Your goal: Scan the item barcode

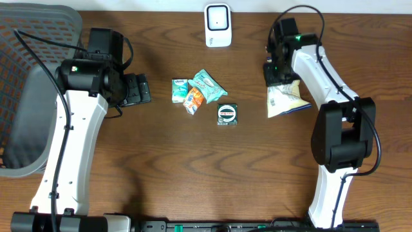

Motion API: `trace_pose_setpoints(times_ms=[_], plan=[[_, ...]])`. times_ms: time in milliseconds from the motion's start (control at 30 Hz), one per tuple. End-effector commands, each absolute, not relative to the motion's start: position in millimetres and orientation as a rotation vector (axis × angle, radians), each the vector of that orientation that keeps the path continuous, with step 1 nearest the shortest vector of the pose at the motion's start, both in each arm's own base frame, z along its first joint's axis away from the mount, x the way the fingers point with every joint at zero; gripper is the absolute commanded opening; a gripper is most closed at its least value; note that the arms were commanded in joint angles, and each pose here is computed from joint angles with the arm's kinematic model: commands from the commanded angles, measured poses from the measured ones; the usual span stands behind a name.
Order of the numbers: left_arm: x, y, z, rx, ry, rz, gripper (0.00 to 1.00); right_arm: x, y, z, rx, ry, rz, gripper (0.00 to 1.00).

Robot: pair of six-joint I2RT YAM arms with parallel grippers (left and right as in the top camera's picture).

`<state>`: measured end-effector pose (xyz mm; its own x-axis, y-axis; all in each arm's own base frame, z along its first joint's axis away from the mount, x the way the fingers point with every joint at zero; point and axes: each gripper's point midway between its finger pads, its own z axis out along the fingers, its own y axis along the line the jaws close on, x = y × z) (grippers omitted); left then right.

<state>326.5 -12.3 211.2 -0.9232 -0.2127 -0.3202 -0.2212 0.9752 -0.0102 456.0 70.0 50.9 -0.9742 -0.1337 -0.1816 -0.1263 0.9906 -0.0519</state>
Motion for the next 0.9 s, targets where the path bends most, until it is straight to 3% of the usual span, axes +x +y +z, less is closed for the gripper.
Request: trace_pose_setpoints(times_ms=[0, 267, 500, 567, 667, 867], plan=[[326, -9, 210, -0.306, 2.805, 0.057, 0.98, 447, 37, 34, -0.124, 2.977, -0.241, 0.01], [326, -9, 210, -0.306, 2.805, 0.057, 0.98, 445, -20, 63, -0.052, 2.913, -0.692, 0.01], [326, -9, 210, -0.306, 2.805, 0.057, 0.98, 460, -3, 98, -0.064, 2.880, -0.612, 0.02], [326, -9, 210, -0.306, 2.805, 0.057, 0.98, 465, 0, 97, -0.058, 2.869, -0.577, 0.04], [326, -9, 210, -0.306, 2.805, 0.057, 0.98, 478, 8, 87, -0.027, 2.847, -0.424, 0.17], [326, -9, 210, -0.306, 2.805, 0.057, 0.98, 495, -1, 66, 0.043, 2.787, -0.332, 0.24]])
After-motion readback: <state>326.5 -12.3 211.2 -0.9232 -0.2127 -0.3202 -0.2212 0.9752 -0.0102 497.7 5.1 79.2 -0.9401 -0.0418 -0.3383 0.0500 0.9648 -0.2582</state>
